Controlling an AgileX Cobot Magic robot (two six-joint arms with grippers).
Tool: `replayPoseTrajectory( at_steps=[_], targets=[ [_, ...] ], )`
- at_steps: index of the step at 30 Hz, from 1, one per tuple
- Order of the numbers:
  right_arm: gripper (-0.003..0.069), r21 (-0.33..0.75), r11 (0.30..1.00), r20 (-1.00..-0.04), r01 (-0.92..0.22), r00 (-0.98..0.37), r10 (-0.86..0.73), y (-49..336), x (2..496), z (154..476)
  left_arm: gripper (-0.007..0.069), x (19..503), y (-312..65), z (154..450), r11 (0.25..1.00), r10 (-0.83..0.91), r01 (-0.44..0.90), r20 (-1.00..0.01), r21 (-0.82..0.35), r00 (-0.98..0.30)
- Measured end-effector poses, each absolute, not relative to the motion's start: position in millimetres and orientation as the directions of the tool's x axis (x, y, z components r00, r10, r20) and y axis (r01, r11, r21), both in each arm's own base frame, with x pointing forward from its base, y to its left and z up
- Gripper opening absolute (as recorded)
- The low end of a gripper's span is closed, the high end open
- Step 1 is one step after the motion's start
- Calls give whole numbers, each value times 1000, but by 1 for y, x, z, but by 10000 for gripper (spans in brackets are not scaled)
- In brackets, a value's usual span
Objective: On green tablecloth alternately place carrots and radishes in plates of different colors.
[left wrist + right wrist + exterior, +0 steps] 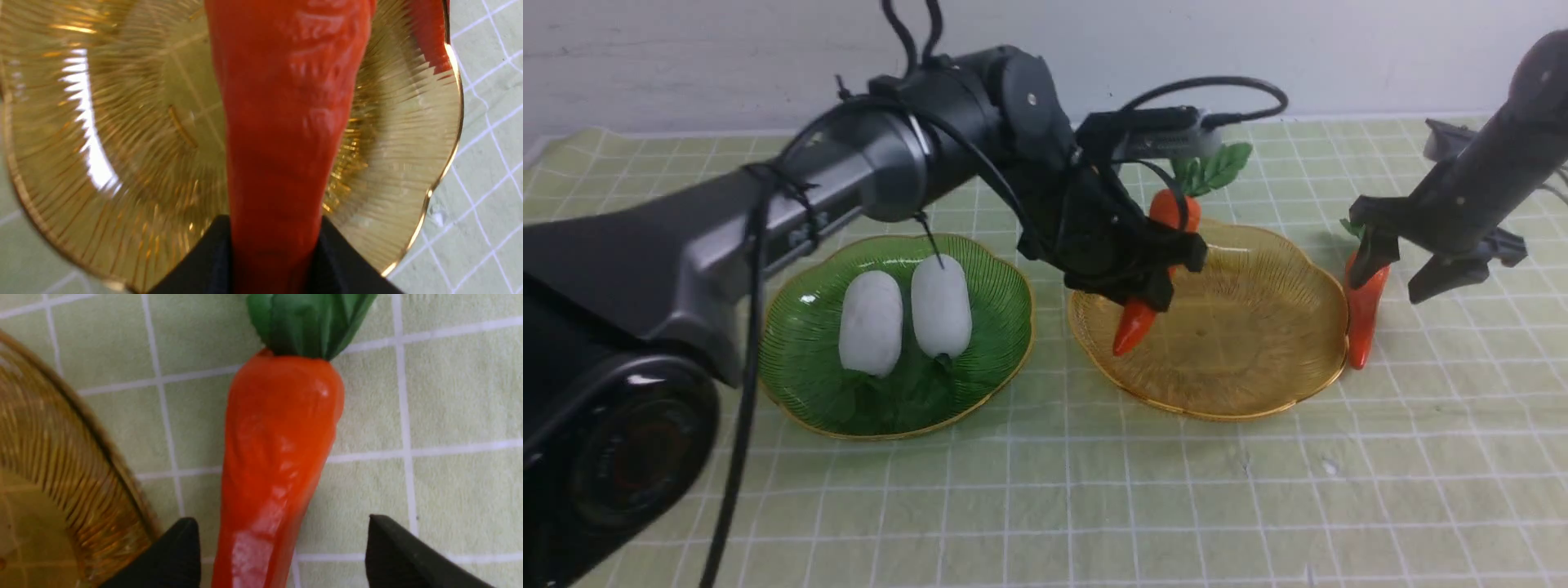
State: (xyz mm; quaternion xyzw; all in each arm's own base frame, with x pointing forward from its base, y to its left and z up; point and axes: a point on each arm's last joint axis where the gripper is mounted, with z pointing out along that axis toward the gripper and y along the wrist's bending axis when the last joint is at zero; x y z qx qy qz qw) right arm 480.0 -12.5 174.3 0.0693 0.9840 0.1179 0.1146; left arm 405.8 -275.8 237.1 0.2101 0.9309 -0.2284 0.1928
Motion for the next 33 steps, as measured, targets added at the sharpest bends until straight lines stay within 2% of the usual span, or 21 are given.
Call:
replayPoseTrajectory(
  at_steps=[2, 5, 7, 9, 11, 13, 14, 17, 19, 20, 21, 22, 24, 26, 27, 28, 29, 32, 33],
  targets=[
    [523, 245, 964, -218, 104, -963, 160, -12, 482, 169, 199, 412, -282, 230, 806, 302, 480, -456, -347, -837],
    [529, 245, 964, -217, 102, -964, 157, -11, 485, 158, 245, 418, -288, 219, 813, 285, 460, -443, -358, -850],
    [511, 252, 963, -209, 98, -966, 152, -10, 486, 154, 318, 421, -290, 213, 820, 273, 442, -429, -364, -861],
    [434, 246, 966, -212, 80, -968, 134, -10, 486, 153, 409, 422, -290, 207, 826, 267, 427, -412, -367, -871],
    [307, 224, 972, -199, 78, -972, 124, -12, 485, 153, 486, 420, -289, 206, 829, 282, 430, -397, -359, -874],
    [260, 206, 974, -183, 92, -974, 131, -17, 483, 158, 505, 418, -287, 208, 830, 293, 432, -384, -352, -875],
    [266, 202, 974, -174, 102, -975, 138, -19, 482, 161, 504, 417, -286, 209, 830, 302, 434, -373, -350, -877],
    [274, 207, 970, -197, 127, -966, 168, -31, 476, 190, 429, 415, -279, 220, 834, 315, 433, -348, -343, -883],
    [274, 237, 964, -278, 122, -942, 188, -33, 470, 231, 265, 414, -267, 243, 838, 334, 446, -350, -316, -875],
    [274, 247, 962, -294, 118, -937, 190, -32, 468, 239, 230, 413, -264, 247, 840, 336, 447, -351, -308, -874],
    [274, 281, 954, -340, 102, -919, 198, -27, 463, 263, 162, 412, -258, 259, 844, 345, 454, -357, -288, -868],
    [274, 320, 945, -383, 67, -903, 194, -15, 457, 287, 59, 408, -247, 279, 850, 355, 463, -375, -251, -856],
    [274, 362, 932, -417, 4, -894, 165, 8, 451, 307, 17, 402, -236, 302, 858, 360, 468, -402, -213, -842],
    [274, 382, 922, -421, -64, -900, 113, 37, 449, 310, 0, 395, -226, 324, 864, 362, 472, -435, -175, -824],
    [274, 388, 917, -411, -99, -909, 76, 53, 449, 305, -5, 390, -220, 338, 867, 361, 474, -464, -153, -809],
    [274, 387, 915, -409, -112, -910, 61, 59, 449, 304, -6, 390, -219, 340, 868, 362, 474, -467, -146, -807],
    [274, 392, 907, -391, -154, -920, 13, 81, 449, 295, -8, 382, -212, 358, 870, 358, 476, -502, -126, -787],
    [285, 400, 891, -338, -215, -938, -75, 125, 449, 267, -8, 363, -202, 384, 870, 350, 480, -542, -114, -764],
    [285, 401, 890, -331, -216, -940, -79, 127, 450, 263, -8, 361, -200, 388, 869, 349, 481, -548, -114, -760]
  ],
)
